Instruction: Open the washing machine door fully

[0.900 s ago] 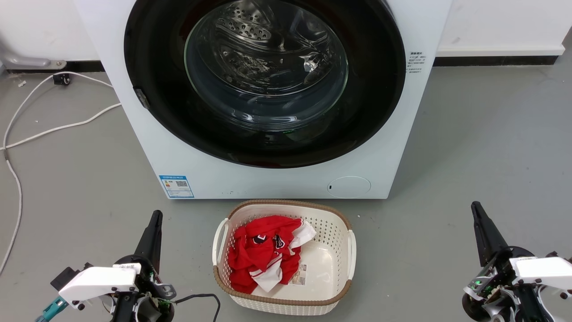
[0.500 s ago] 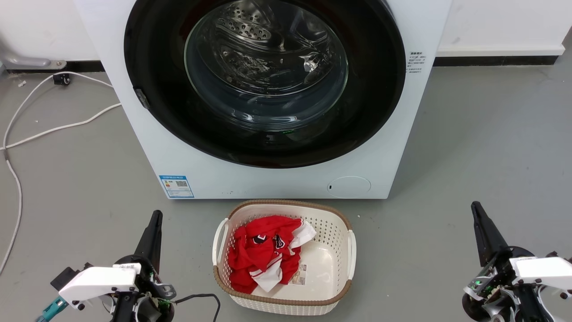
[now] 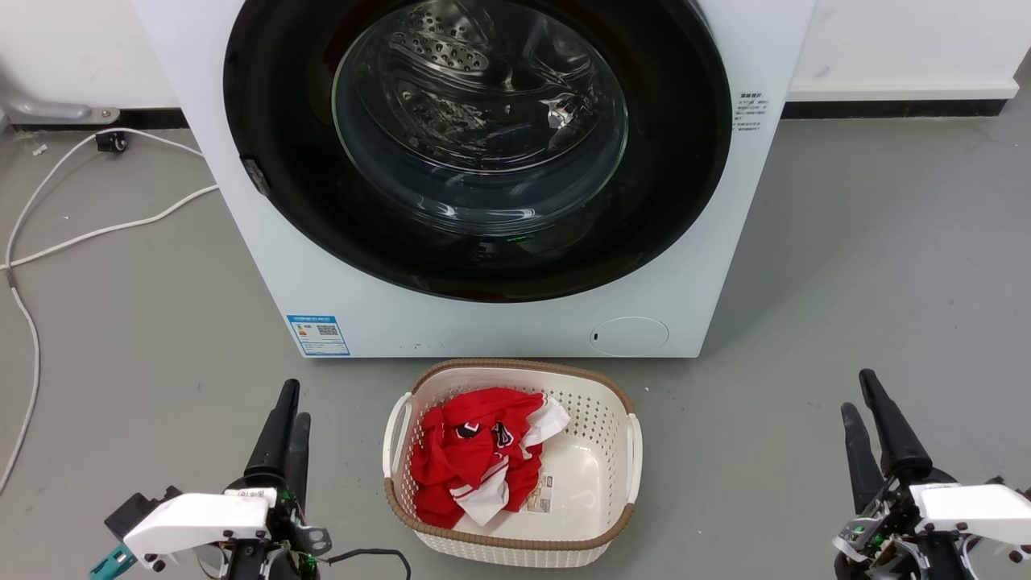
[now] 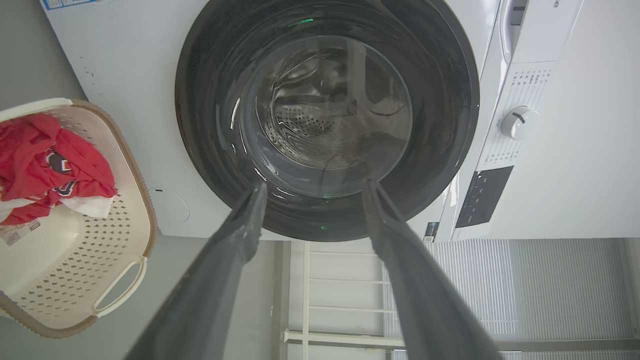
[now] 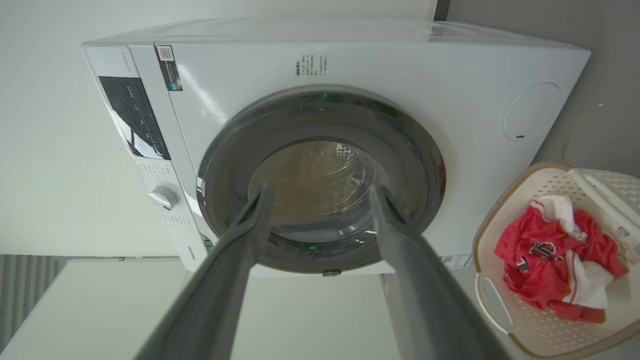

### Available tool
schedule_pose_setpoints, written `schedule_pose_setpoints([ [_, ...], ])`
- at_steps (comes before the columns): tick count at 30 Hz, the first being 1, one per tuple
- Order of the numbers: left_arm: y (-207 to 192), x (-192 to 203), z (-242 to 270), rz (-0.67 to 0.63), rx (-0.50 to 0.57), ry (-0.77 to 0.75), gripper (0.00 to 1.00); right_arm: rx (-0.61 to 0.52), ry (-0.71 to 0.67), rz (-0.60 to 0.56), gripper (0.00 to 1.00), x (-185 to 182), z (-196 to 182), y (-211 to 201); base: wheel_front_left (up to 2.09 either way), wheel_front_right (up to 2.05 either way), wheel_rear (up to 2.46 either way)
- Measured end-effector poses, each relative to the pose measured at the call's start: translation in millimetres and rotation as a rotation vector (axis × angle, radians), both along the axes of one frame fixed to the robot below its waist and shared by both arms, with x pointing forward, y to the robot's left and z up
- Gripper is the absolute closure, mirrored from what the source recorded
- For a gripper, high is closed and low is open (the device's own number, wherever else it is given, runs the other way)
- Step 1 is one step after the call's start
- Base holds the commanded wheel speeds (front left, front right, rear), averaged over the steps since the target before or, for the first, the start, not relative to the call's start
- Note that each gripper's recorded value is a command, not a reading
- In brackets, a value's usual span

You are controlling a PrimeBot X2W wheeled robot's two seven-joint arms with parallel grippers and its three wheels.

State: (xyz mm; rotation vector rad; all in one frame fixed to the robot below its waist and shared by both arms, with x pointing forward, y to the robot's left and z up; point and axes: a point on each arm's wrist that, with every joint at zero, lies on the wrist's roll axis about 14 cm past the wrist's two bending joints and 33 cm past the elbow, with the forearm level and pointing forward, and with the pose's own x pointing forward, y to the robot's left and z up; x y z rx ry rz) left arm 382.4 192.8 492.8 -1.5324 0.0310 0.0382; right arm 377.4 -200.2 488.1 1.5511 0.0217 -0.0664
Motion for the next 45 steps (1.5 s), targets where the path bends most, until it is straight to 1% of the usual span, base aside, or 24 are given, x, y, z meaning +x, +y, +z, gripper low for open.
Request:
schedule_pose_setpoints([
  [3,-0.5,1.0,5.1,0.002,0.036,-0.015,0.0,-0.034,-0.013,-0.009,0.0,0.8,4.8,-1.8,0.0,0.0,0.0],
  [6,-2.2,2.2,10.5,-0.001,0.094,-0.03,0.0,-0.098,-0.025,-0.011,0.0,1.7,9.9,-2.2,0.0,0.0,0.0],
  [15,-6.7,4.4,21.9,-0.007,0.291,-0.064,0.0,-0.384,-0.069,0.004,0.0,4.2,27.6,2.5,0.0,0.0,0.0],
  [17,-10.0,4.8,23.3,-0.017,0.349,-0.07,0.0,-0.437,-0.075,0.006,0.0,4.1,29.9,3.3,0.0,0.0,0.0],
  [26,-19.7,5.4,27.0,-0.037,0.537,-0.088,0.0,-0.64,-0.087,0.014,0.0,4.2,33.8,7.5,0.0,0.0,0.0],
  [37,-28.9,7.4,27.5,-0.054,0.735,-0.097,0.0,-0.819,-0.091,0.019,0.0,1.6,32.6,11.0,0.0,0.0,0.0],
  [45,-34.1,8.6,28.6,-0.058,0.851,-0.108,0.0,-0.922,-0.117,0.012,0.0,2.1,38.8,13.4,0.0,0.0,0.0],
])
